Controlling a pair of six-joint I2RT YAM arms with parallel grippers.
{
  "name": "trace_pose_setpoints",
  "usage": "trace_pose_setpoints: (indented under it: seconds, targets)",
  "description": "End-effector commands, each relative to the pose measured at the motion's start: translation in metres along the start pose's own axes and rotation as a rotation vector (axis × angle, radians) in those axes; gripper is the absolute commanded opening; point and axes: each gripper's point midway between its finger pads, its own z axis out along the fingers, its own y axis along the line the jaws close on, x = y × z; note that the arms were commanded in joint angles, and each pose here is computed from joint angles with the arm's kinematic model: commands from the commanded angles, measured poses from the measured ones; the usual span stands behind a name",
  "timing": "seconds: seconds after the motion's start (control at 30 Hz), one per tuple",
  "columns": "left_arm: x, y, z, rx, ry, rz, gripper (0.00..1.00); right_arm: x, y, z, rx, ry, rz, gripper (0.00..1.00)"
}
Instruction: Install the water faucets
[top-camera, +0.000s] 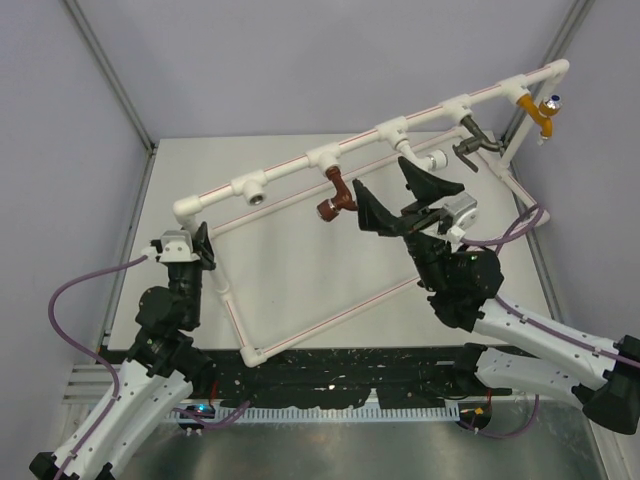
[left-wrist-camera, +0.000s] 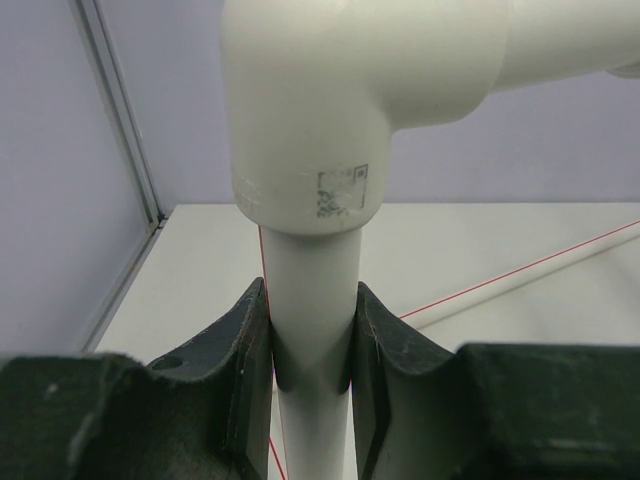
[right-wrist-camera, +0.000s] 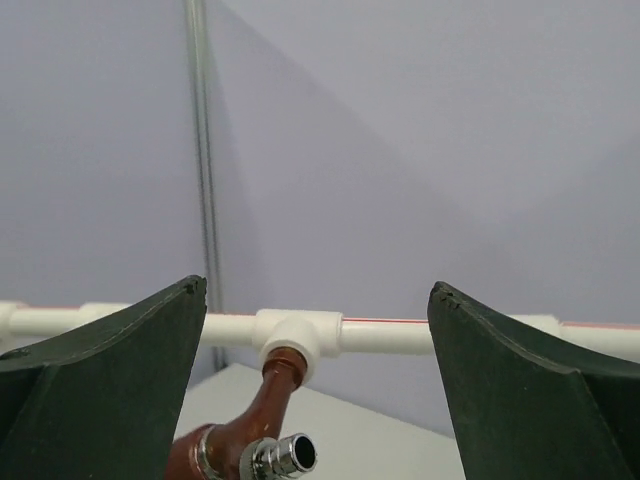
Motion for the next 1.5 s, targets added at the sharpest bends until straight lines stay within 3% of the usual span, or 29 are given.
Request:
trace_pose_setpoints:
  seconds: [0.0,0.3,0.5,0.73,0.87,1.07,1.27,1.3,1.47]
  targets:
    - [0.000,-0.014,0.001,0.071,0.010,0.015,0.00,0.000,0.019,-0.004,-0.294,0.087,-0.582,0.95]
    - [0.001,-0.013,0.001,0.067,0.014,0.018,0.00,0.044,0.042,-0.039,-0.781,0.338,-1.085,0.95]
    - [0.000,-0.013,0.001,0.068,0.010,0.017,0.00,0.059,0.032,-0.038,-0.808,0.436,-1.425,0.95]
    - [-0.001,-0.012,0.000,0.065,0.006,0.015,0.00,0.076,0.021,-0.029,-0.801,0.529,-1.682,0.96]
    - [-0.003,-0.011,0.000,0.063,0.001,0.012,0.00,0.082,0.024,-0.018,-0.740,0.530,-1.679,1.00]
    - [-0.005,-0.011,-0.001,0.064,-0.006,0.006,0.00,0.091,0.019,-0.003,-0.631,0.545,-1.625,0.86]
    - [-0.005,-0.011,-0.001,0.063,-0.008,0.005,0.00,0.102,0.020,0.000,-0.531,0.545,-1.469,0.60]
    - [-0.005,-0.011,-0.001,0.062,-0.007,0.004,0.00,0.103,0.023,0.000,-0.522,0.539,-1.431,0.51]
    - [-0.005,-0.010,-0.001,0.062,-0.008,0.006,0.00,0.098,0.035,0.005,-0.332,0.476,-0.916,0.24]
